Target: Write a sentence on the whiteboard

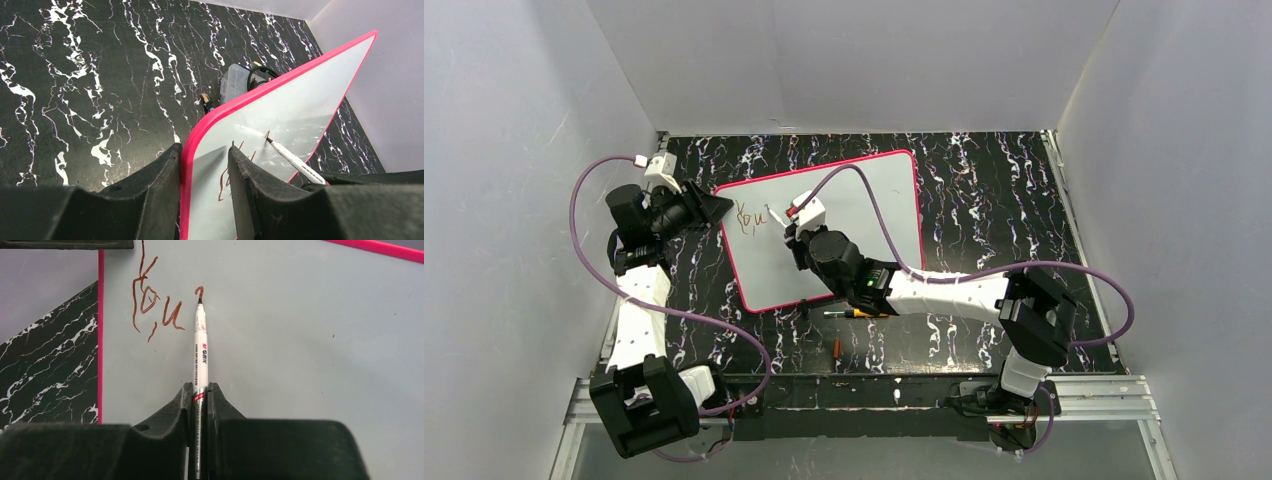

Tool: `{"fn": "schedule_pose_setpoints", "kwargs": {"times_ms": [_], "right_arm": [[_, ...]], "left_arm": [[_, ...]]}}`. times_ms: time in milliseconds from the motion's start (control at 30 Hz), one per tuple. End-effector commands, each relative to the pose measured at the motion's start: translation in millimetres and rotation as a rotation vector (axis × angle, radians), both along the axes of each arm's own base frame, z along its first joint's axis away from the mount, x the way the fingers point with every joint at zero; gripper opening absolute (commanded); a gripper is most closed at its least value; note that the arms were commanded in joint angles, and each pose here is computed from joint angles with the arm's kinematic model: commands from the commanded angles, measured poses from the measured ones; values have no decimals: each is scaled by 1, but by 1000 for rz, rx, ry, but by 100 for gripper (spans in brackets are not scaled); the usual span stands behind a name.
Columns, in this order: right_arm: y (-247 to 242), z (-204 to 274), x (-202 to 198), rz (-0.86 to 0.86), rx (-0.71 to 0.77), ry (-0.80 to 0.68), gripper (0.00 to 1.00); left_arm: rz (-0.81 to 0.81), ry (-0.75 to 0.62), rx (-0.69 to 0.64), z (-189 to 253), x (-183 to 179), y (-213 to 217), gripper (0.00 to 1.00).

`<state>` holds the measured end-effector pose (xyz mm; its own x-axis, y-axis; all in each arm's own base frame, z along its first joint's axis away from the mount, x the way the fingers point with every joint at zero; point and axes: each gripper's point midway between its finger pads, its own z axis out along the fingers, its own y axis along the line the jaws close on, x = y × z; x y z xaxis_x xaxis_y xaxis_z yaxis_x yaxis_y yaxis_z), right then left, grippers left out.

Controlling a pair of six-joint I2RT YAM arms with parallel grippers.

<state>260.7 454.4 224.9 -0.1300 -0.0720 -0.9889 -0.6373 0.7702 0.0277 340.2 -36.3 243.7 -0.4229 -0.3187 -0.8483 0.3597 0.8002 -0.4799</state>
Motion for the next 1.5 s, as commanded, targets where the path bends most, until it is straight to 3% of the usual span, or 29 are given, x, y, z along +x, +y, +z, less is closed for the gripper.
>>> {"fn": "schedule_pose_setpoints", "kwargs": {"times_ms": [0,233,467,1033,1467], "right_arm": [[-5,7,1,-2,18,2,1],[-1,29,-17,96,83,-42,1],[-16,25,-5,-5,57,-44,1],[-8,28,6,-39,37,-81,1],[-24,4,1,-71,8,-23,1]], "left_arm": [[-62,-37,-5,16,-10,-13,36],[-61,-37,-4,15,-10,-13,36],[-61,-37,-5,15,-10,-13,36],[-62,-38,-4,15,-11,-13,36],[-62,-40,-3,16,-11,-13,36]]}}
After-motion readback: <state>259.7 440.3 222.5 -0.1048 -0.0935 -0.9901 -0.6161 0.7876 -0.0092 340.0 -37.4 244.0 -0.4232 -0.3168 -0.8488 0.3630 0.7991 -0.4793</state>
